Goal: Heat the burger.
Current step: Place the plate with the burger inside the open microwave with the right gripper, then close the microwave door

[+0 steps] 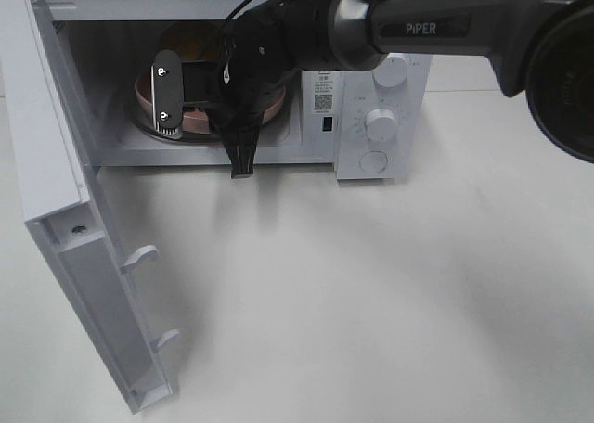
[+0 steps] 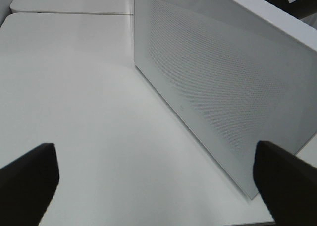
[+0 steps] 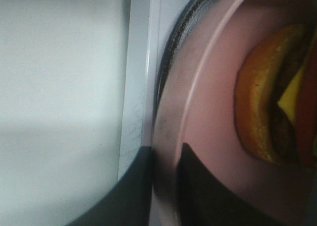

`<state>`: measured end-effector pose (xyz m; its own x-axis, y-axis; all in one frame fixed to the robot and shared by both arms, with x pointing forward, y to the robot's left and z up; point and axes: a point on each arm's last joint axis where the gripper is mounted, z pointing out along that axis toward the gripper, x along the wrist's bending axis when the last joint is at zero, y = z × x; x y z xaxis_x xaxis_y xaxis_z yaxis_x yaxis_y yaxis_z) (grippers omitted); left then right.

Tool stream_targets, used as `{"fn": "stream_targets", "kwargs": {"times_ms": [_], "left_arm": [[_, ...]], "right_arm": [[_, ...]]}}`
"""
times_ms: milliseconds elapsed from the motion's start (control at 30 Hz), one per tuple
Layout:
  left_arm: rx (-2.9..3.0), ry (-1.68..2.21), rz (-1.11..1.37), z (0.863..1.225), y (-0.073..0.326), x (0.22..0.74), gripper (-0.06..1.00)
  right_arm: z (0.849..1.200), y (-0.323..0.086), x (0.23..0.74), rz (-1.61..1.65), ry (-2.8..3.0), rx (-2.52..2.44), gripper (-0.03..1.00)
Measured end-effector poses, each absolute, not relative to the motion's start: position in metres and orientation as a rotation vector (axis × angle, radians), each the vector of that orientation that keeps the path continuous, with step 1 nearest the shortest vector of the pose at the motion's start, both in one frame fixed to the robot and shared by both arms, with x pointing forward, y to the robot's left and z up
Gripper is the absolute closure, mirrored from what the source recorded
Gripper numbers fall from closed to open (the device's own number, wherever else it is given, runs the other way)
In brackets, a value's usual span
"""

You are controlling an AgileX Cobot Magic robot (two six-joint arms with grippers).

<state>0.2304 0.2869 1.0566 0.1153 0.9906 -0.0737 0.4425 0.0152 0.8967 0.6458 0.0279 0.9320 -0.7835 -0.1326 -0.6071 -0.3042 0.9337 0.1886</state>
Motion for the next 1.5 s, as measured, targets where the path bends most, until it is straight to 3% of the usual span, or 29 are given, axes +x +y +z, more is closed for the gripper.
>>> {"fn": "stream_targets", "kwargs": {"times_ms": [267, 767, 1200, 1500], "left_arm": [[1.556, 1.451, 0.826, 1.057, 0.287, 0.23, -0.05], [1.556, 1.451, 0.826, 1.057, 0.287, 0.23, -0.05], [1.555, 1.451, 0.827, 1.057, 0.287, 0.23, -0.05], [1.555, 1.451, 0.827, 1.057, 0.287, 0.23, -0.05]], "right_arm": [[0.938, 0.031, 0.649, 0.433, 2.431, -0.233, 0.63], [0.933, 0.027, 0.645, 0.377, 2.505, -0.209, 0.55], [0.942, 0.019, 0.635, 0.387, 2.526, -0.194, 0.33], [0.948, 0.008, 0.62, 0.401, 2.513, -0.205, 0.31]]}}
